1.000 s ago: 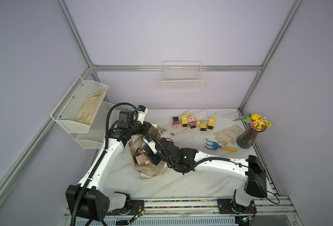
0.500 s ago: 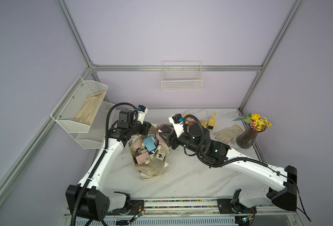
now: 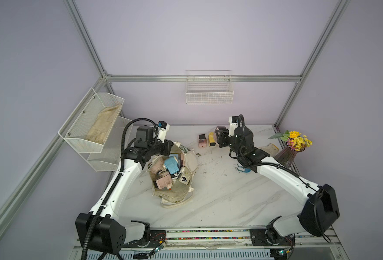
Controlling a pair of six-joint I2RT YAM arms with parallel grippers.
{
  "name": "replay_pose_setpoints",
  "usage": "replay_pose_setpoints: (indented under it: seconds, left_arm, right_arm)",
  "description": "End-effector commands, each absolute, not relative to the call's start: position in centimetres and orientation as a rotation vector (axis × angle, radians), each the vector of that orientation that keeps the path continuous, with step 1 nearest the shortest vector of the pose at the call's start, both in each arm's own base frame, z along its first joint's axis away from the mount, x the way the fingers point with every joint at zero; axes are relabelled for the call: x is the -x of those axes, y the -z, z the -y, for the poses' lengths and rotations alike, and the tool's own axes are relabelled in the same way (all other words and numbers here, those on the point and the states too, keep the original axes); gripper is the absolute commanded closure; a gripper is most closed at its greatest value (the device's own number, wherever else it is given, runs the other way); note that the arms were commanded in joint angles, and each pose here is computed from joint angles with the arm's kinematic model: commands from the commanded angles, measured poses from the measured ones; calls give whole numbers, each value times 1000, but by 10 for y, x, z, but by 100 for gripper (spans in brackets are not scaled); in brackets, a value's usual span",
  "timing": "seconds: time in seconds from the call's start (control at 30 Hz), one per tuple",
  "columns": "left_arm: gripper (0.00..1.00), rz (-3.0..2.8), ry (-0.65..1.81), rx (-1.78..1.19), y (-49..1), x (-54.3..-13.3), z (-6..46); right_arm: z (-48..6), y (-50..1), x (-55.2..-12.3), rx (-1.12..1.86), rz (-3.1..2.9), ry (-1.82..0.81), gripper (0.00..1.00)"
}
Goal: Take out the pencil sharpeners from the tote bags
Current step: Place the pencil sharpener at the center of the board.
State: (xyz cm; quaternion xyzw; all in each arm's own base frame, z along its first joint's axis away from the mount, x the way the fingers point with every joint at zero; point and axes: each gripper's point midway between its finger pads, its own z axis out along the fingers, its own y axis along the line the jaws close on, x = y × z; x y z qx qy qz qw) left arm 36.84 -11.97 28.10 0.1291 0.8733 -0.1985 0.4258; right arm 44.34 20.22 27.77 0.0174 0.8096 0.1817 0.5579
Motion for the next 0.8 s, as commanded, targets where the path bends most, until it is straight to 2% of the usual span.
replay_pose_setpoints:
  seconds: [0.0, 0.13, 0.4, 0.77]
  left_arm:
    - [96, -2075, 463, -289, -316, -370, 110]
    - [96, -2069, 400, -279, -318, -369, 101]
    - [96, -2064, 400, -281, -320, -367, 101]
    - [96, -2071, 397, -279, -318, -368, 101]
  right_arm:
    - [-154, -263, -469, -283, -1879, -347, 79]
    - [-112, -224, -485, -412, -1920, -189, 79]
    - [-23, -194, -501, -571, -1910, -4, 79]
    - [22, -169, -526, -692, -1880, 173, 79]
